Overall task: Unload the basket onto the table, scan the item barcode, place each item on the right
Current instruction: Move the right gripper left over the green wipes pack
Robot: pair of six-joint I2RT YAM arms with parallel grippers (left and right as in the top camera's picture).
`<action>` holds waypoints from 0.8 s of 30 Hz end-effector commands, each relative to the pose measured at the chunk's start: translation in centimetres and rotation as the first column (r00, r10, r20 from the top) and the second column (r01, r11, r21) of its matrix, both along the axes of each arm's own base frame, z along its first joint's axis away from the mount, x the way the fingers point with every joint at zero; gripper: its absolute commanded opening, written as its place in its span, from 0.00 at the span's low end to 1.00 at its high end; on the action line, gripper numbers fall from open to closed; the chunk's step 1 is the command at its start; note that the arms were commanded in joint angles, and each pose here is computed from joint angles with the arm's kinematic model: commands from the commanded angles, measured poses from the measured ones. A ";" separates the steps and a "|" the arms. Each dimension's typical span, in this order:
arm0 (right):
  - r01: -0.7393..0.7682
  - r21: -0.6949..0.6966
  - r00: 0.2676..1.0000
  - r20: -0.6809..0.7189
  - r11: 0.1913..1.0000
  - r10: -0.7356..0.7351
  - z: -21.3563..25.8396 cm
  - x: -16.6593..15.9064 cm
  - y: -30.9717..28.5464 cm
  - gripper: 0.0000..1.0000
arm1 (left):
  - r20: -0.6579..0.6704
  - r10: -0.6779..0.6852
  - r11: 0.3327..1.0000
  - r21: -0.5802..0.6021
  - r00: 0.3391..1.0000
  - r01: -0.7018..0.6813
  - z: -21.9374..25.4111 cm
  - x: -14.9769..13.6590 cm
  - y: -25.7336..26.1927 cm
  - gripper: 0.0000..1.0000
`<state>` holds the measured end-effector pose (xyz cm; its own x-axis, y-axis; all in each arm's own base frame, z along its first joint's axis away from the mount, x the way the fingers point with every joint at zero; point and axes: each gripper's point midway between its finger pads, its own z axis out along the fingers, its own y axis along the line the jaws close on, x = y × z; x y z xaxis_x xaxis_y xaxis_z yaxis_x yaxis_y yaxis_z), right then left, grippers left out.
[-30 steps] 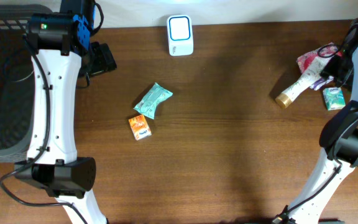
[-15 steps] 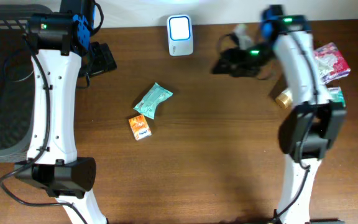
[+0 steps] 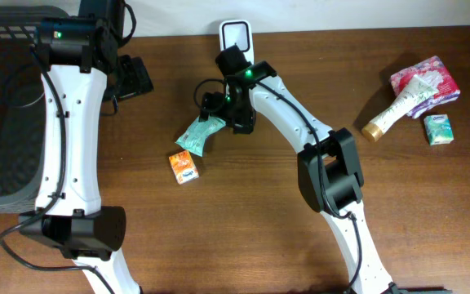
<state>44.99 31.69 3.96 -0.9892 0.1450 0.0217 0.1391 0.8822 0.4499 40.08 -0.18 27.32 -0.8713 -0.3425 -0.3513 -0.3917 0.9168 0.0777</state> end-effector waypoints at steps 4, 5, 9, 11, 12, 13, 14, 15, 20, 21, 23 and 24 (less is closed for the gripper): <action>-0.015 -0.030 1.000 0.004 0.999 0.015 -1.7 -0.6 1.2 0.85 | 0.037 0.001 1.000 0.006 0.999 -0.001 1.3 -0.4 0.1 0.99; -0.015 -0.028 1.000 0.005 0.999 0.016 -2.0 -0.5 1.2 0.82 | 0.037 0.001 1.000 0.006 0.999 -0.001 1.3 -0.4 0.1 0.99; -0.018 -0.035 1.000 -0.015 0.999 0.018 -3.9 -0.5 1.3 0.53 | 0.037 0.001 1.000 0.006 0.999 -0.001 1.3 -0.4 0.1 0.99; -0.020 -0.057 0.998 -0.062 0.998 0.016 -4.0 -1.6 0.7 0.34 | 0.037 0.001 1.000 0.006 0.999 -0.001 1.3 -0.4 0.1 0.99; -0.014 -0.067 0.997 -0.079 0.998 0.009 -3.9 -1.8 0.2 0.34 | 0.037 0.001 1.000 0.006 0.999 -0.001 1.3 -0.4 0.1 0.99; -0.016 -0.070 0.997 -0.077 0.997 0.011 -3.0 -1.5 -0.9 0.30 | 0.037 0.001 1.000 0.006 0.999 -0.001 1.3 -0.4 0.1 0.99; -0.045 -0.065 0.998 -0.046 0.997 0.042 -1.6 -1.0 -1.9 0.08 | 0.038 0.001 1.000 0.006 0.999 -0.001 1.3 -0.4 0.1 0.99; -0.058 -0.063 0.998 -0.025 0.996 0.057 -0.1 -0.7 -2.8 0.04 | 0.037 0.001 1.000 0.006 0.999 -0.001 1.3 -0.4 0.1 0.99; 0.048 -0.445 0.994 0.112 0.894 0.002 7.2 -0.7 -13.4 0.05 | 0.037 0.001 1.000 0.006 0.999 -0.001 1.3 -0.4 0.1 0.99; 0.076 -0.575 0.991 0.135 0.815 0.003 8.5 -1.2 -16.4 0.04 | 0.037 0.001 1.000 0.006 0.999 -0.001 1.3 -0.4 0.1 0.99; 0.098 -0.731 0.994 0.110 0.676 -0.024 9.5 -2.8 -20.3 0.04 | 0.037 0.001 1.000 0.006 0.999 -0.001 1.3 -0.4 0.1 0.99; 0.095 -0.768 0.995 0.095 0.633 -0.033 9.6 -3.4 -21.3 0.04 | 0.037 0.001 1.000 0.006 0.999 -0.001 1.3 -0.4 0.1 0.99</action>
